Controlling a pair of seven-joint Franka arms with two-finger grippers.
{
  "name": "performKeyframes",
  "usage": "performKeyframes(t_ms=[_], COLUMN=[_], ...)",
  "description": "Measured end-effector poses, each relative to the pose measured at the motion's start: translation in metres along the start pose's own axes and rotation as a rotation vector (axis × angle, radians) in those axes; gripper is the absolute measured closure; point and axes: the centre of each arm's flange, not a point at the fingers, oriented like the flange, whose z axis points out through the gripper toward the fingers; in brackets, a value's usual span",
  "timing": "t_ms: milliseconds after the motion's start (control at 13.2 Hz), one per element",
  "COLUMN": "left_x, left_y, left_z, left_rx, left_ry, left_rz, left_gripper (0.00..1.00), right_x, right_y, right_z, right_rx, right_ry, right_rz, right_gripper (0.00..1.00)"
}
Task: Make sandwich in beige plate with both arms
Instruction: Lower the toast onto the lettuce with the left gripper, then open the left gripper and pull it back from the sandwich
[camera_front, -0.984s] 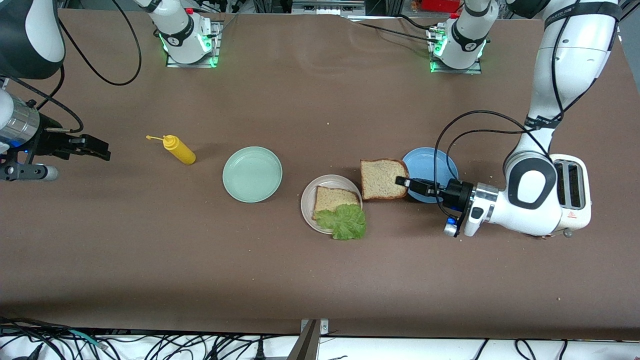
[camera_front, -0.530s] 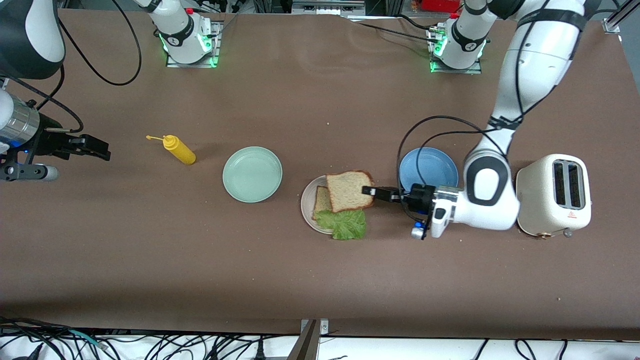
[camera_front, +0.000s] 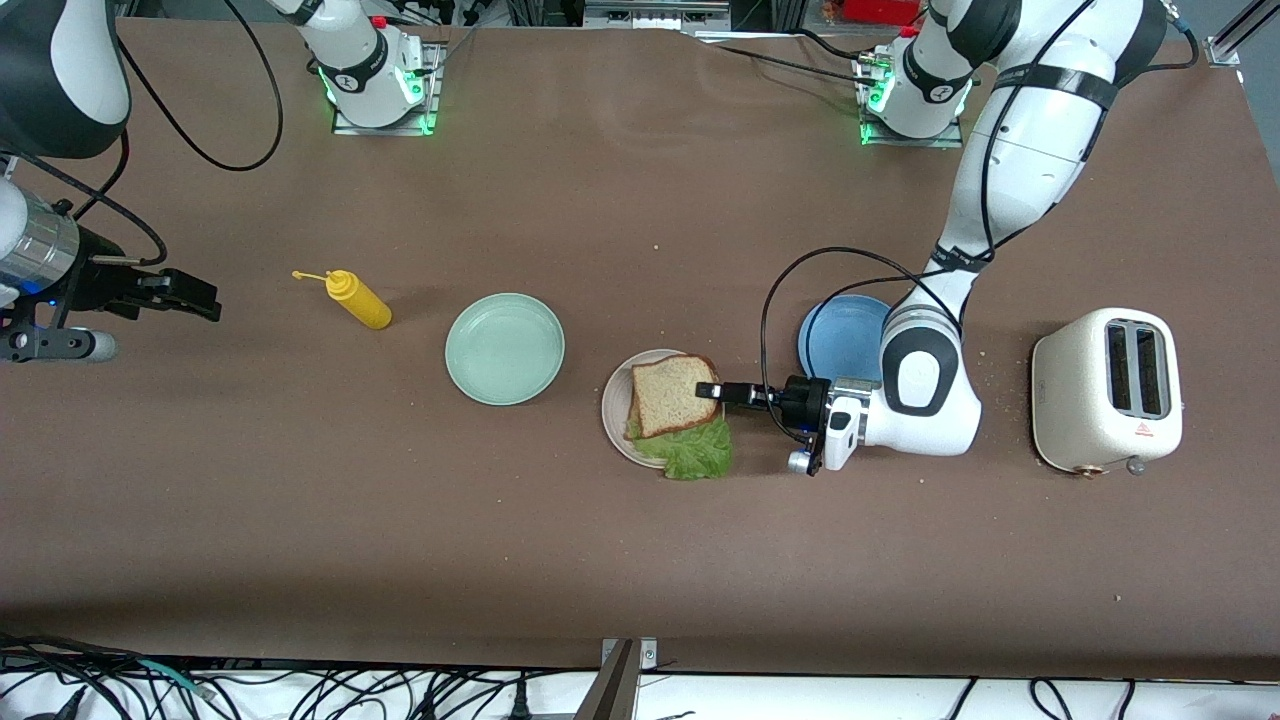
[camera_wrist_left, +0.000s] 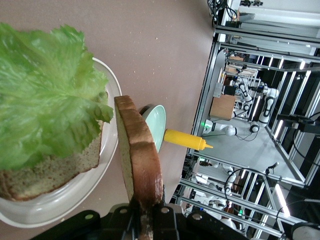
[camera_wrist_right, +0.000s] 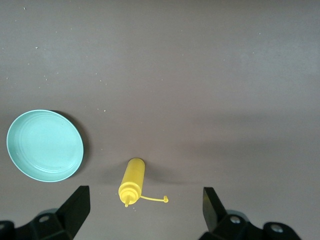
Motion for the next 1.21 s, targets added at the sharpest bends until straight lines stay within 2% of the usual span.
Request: performKeyframes(t_ms=[151,303,454,530,681,757,984,1211], left_x=[0.001,0.004,0.008,0.01,0.013,0.014,0.017,0.022], left_y=[-0.002,-0.005,-0.011,-0.014,-0.018,-0.018,-0.016,-0.017], left_z=[0.001,0.002,0.003,0.002,-0.001,-0.003,-0.005,-0.016], left_rx=[-0.008,-0.06,-0.09,-0.088,-0.062,-0.052,-0.042,-0.005], left_ry=[0.005,0.04,0.091,0.119,0.15,0.16,0.173,0.214], left_rz=[0.065,0.166,0.275,0.312,0.344,0.351,0.364,0.368], left_gripper=[0.89,0.89,0.74,0.63,0.43,0.29,0.01,0.0], right_x=[0.0,0.0,0.0,0.0,0.0,0.0,0.0,0.0], right_y=[0.0,0.0,0.0,0.0,0.0,0.0,0.0,0.0], right_z=[0.0,0.0,0.0,0.0,0.0,0.0,0.0,0.0], right_rx=[0.0,0.0,0.0,0.0,0.0,0.0,0.0,0.0], right_ry=[0.0,0.0,0.0,0.0,0.0,0.0,0.0,0.0], right_rz=[0.0,0.0,0.0,0.0,0.0,0.0,0.0,0.0], right_gripper=[0.0,0.0,0.0,0.0,0.0,0.0,0.0,0.0])
